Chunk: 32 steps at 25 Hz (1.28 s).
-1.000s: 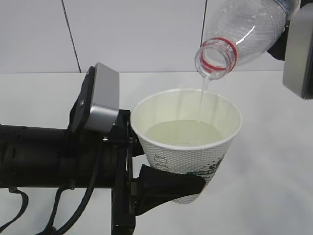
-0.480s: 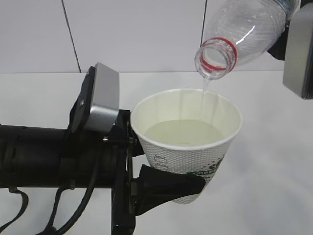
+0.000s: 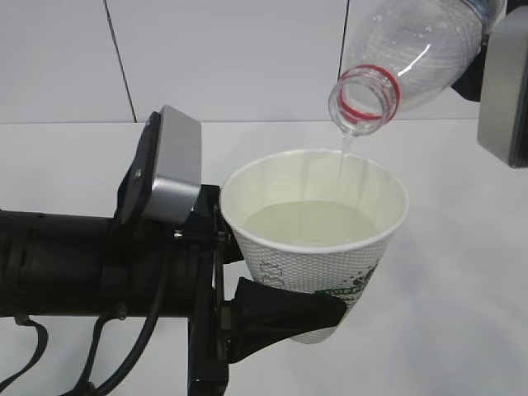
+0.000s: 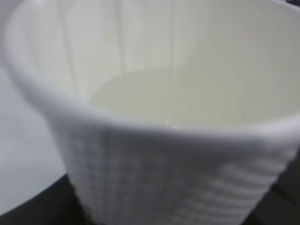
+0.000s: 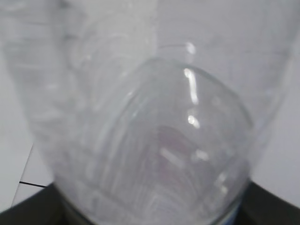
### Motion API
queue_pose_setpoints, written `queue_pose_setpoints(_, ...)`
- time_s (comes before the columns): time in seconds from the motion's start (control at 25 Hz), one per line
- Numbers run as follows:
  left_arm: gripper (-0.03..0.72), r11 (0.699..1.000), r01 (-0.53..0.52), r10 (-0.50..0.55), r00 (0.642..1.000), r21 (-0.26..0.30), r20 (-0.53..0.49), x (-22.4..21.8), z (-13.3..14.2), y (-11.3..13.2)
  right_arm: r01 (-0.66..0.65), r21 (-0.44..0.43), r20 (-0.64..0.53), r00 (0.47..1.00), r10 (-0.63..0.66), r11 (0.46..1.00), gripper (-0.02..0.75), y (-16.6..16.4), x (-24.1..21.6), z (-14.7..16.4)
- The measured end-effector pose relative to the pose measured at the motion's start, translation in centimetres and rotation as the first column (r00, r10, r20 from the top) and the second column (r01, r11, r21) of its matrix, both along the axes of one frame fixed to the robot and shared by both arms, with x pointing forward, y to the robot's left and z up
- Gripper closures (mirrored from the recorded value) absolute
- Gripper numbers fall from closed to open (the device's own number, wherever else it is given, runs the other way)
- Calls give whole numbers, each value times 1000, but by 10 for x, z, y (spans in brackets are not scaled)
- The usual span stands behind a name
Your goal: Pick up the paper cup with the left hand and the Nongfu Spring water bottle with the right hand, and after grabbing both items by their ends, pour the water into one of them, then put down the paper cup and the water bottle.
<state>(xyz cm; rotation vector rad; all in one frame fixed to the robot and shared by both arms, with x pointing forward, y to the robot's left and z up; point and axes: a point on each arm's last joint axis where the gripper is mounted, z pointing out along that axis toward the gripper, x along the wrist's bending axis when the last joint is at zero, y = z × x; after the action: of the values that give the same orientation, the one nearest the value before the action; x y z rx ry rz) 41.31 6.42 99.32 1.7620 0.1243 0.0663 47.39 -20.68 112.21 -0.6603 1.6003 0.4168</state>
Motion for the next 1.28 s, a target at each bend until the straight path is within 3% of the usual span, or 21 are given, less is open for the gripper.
queue_pose_setpoints(1.28,223,1000,1,-1,1000,1,1,0,0,0,-1,-6,5,1000,1,1000,300,0,0,0)
